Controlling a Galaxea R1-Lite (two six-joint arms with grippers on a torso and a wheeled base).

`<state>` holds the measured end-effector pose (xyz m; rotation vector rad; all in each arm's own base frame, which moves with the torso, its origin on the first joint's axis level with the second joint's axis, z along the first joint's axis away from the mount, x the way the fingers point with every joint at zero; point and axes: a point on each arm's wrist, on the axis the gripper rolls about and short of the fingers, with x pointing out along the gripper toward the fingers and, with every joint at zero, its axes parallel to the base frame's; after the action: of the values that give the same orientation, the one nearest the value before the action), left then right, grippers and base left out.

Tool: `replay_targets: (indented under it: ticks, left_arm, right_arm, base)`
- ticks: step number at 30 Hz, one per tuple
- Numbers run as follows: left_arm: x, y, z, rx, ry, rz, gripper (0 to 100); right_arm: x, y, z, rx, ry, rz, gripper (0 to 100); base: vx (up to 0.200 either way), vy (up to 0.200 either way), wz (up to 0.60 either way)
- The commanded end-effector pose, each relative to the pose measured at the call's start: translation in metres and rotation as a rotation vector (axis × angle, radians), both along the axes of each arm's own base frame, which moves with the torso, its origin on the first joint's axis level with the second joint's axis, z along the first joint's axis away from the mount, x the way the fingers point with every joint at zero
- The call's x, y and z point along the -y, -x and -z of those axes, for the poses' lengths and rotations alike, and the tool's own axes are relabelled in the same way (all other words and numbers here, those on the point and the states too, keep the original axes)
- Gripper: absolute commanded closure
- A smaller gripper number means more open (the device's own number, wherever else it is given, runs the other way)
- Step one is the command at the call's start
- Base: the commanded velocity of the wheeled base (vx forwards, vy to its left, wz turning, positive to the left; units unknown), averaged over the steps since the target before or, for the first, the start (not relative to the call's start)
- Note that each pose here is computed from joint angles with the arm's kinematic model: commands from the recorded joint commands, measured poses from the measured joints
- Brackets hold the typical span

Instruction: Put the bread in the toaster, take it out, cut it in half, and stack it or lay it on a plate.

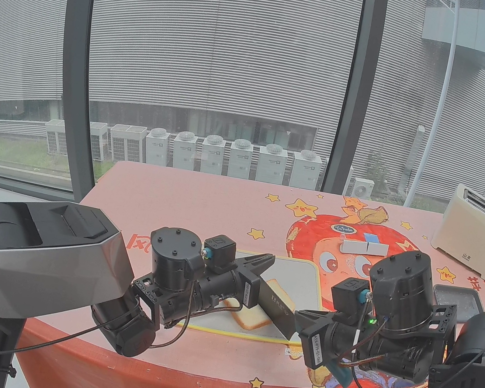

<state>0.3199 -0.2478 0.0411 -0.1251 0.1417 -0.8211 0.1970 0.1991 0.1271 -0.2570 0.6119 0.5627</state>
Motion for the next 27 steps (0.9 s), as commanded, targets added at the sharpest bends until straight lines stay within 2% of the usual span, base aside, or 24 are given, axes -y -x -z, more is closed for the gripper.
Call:
replay_targets:
  ticks: [1, 5, 13, 15, 18, 20, 27]
  left_arm:
    - [0.0, 0.0, 0.002, -0.004, -0.002, -0.001, 100]
    - [0.0, 0.0, 0.002, -0.005, -0.003, 0.0, 100]
    - [0.0, 0.0, 0.002, -0.005, -0.003, 0.0, 100]
    - [0.0, 0.0, 0.002, -0.005, -0.003, 0.0, 100]
    - [0.0, 0.0, 0.002, -0.005, -0.003, 0.0, 100]
    - [0.0, 0.0, 0.002, -0.005, -0.003, 0.0, 100]
    - [0.0, 0.0, 0.002, -0.005, -0.003, 0.0, 100]
  right_arm:
    - [-0.003, -0.003, -0.007, 0.063, -0.073, 0.006, 100]
    - [-0.003, -0.004, -0.008, 0.079, -0.115, 0.022, 100]
    - [-0.002, -0.006, -0.012, 0.096, -0.136, 0.036, 100]
    - [-0.001, -0.006, -0.013, 0.107, -0.135, 0.059, 100]
    - [-0.001, -0.003, -0.013, 0.147, -0.09, 0.116, 100]
    - [-0.001, -0.002, -0.012, 0.152, -0.085, 0.121, 100]
    - [-0.004, 0.0, -0.018, 0.194, -0.12, 0.117, 100]
  base:
    - [0.0, 0.0, 0.0]
    - [0.0, 0.0, 0.0]
    - [0.0, 0.0, 0.0]
    - [0.0, 0.0, 0.0]
    - [0.0, 0.0, 0.0]
    - [0.0, 0.0, 0.0]
    - [0.0, 0.0, 0.0]
